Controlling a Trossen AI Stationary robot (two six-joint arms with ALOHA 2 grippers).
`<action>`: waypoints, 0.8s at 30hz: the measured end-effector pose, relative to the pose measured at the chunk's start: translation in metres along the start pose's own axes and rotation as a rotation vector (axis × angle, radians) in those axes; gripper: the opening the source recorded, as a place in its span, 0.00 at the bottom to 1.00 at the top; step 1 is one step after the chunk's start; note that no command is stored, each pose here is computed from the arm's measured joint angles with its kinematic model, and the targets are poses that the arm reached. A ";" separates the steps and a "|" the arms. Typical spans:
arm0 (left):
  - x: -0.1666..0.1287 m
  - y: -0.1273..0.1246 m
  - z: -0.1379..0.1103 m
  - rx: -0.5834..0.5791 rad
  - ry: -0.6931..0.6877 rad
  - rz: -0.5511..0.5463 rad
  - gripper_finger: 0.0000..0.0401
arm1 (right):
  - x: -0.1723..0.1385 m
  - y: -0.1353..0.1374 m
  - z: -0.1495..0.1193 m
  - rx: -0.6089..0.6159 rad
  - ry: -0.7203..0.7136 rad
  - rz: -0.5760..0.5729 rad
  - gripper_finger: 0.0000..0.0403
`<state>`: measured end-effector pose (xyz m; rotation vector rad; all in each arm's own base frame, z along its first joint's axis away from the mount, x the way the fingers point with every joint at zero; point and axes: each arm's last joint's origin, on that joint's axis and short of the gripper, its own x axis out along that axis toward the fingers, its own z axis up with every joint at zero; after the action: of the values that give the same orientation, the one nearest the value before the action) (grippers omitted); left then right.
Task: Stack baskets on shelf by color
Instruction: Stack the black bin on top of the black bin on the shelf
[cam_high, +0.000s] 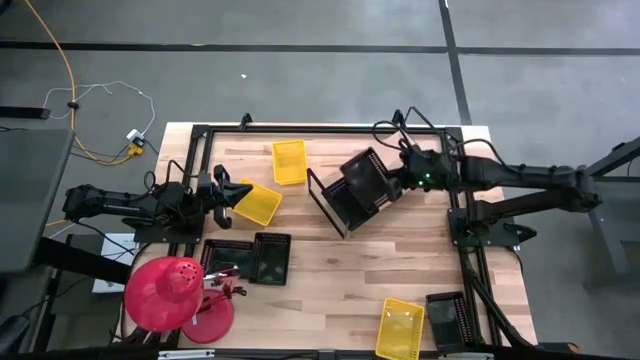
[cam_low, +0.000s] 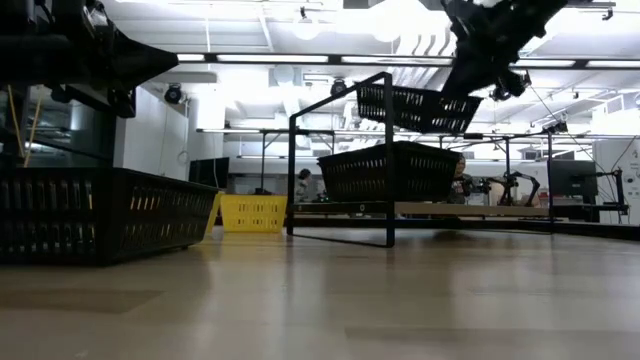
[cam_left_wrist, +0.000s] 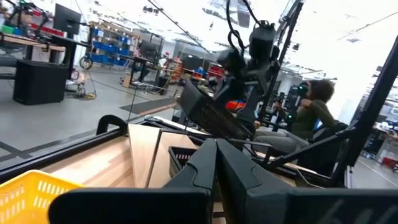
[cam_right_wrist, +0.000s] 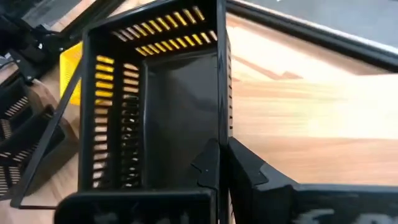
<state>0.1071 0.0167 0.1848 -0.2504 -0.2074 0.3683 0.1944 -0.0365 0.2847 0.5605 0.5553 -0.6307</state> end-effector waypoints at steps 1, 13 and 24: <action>0.000 0.000 0.000 -0.001 -0.001 0.003 0.00 | 0.003 -0.001 -0.003 0.004 0.005 0.008 0.00; 0.000 0.000 -0.001 -0.024 0.009 -0.016 0.00 | 0.031 0.010 -0.008 0.055 0.088 0.084 0.00; 0.000 0.000 -0.001 -0.021 0.017 -0.018 0.00 | 0.043 0.013 -0.012 0.117 0.139 0.082 0.00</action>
<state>0.1075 0.0161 0.1836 -0.2726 -0.1967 0.3465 0.2283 -0.0368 0.2533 0.7382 0.6258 -0.5518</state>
